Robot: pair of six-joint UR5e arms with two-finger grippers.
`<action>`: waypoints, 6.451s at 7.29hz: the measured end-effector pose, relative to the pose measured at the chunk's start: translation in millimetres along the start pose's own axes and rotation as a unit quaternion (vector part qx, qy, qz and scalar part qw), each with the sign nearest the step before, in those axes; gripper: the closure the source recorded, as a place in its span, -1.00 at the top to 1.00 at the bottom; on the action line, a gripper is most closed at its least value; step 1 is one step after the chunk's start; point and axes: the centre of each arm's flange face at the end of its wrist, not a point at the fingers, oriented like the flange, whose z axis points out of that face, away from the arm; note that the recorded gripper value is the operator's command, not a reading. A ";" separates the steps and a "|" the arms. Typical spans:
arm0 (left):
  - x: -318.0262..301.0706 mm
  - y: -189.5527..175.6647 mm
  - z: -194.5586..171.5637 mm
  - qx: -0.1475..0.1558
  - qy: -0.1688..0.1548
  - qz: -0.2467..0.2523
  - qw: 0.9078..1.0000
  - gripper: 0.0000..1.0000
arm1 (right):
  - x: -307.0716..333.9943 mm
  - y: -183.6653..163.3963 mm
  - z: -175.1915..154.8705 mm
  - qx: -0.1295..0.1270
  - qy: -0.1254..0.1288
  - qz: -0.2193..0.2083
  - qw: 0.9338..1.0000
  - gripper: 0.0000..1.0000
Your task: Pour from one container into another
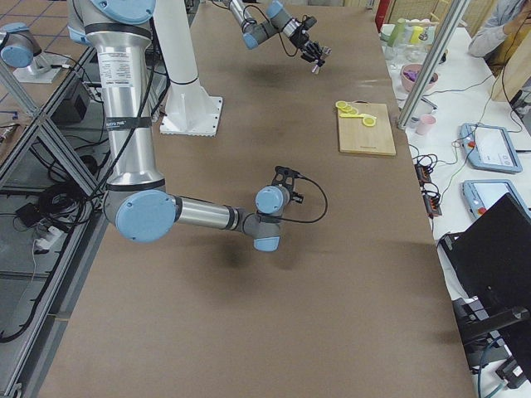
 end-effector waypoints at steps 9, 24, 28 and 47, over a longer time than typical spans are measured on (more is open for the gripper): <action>-5.7 -13.1 -1.8 -0.040 0.099 0.063 0.992 -1.00 | -0.9 -20.2 -4.4 0.012 0.004 -0.008 1.000 -0.47; -18.2 -9.6 14.6 -0.072 0.118 0.069 0.988 -1.00 | 35.6 -264.8 -14.8 -0.011 -0.031 0.004 0.999 -1.00; -10.3 -8.0 44.9 -0.071 0.129 0.067 0.987 -1.00 | 33.4 -274.9 -15.8 -0.008 -0.031 -0.002 0.999 -1.00; 111.2 30.4 39.1 -0.025 0.242 0.231 0.942 -1.00 | -30.2 -321.8 0.2 -0.021 -0.057 -0.154 0.986 -1.00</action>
